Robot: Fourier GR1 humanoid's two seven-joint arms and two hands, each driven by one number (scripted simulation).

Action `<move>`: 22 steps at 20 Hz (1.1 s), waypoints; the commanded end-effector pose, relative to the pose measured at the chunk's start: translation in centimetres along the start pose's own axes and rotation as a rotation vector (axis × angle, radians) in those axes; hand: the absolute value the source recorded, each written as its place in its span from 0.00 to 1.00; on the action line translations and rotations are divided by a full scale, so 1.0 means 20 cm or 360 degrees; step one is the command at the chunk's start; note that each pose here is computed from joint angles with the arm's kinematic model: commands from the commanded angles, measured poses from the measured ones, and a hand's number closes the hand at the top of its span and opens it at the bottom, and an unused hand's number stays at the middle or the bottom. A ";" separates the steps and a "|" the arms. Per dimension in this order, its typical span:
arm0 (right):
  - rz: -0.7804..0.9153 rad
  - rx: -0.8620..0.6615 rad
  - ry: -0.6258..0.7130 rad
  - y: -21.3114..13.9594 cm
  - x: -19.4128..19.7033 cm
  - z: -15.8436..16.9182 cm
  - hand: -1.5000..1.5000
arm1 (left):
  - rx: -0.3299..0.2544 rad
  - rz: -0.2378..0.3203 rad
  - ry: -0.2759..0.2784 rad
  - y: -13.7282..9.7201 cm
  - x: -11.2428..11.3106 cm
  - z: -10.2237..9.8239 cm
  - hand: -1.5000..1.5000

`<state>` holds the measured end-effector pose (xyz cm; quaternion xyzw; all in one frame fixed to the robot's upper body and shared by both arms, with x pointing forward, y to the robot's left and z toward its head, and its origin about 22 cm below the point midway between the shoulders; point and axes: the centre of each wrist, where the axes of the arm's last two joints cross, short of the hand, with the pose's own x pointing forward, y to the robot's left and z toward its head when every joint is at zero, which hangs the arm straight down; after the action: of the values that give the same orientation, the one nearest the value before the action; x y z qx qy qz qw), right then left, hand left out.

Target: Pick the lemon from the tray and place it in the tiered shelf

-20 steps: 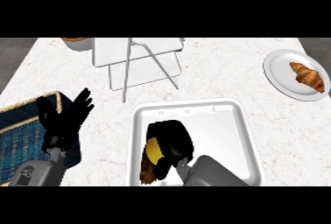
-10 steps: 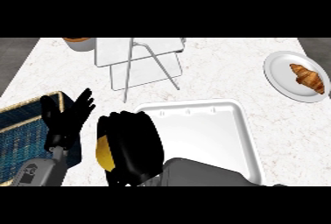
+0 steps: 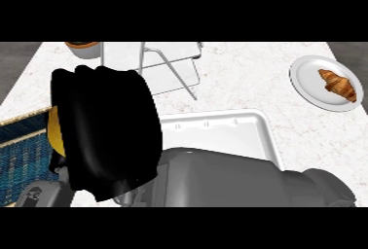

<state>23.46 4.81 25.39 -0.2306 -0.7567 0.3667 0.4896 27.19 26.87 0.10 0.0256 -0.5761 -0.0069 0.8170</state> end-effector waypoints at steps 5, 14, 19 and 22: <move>-0.0080 -0.0122 0.0263 -0.28 0.19 -0.21 1.00 | 0.0077 0.0001 0.0188 0.10 -0.17 0.05 0.50; -0.0058 -0.0195 0.0292 -0.52 0.02 -0.54 1.00 | 0.0086 0.0011 0.0150 0.06 -0.10 0.05 0.50; -0.0012 -0.0120 0.0272 -0.53 -0.01 -0.62 1.00 | 0.0074 -0.0012 0.0193 0.10 -0.17 0.04 0.50; 0.0034 -0.0056 0.0257 -0.45 -0.06 -0.69 1.00 | 0.0062 0.0028 0.0163 0.09 -0.09 0.02 0.50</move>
<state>34.77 3.25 35.53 -0.2785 -0.7272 0.3162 0.5419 27.16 27.20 0.74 0.0264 -0.5760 -0.0056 0.8170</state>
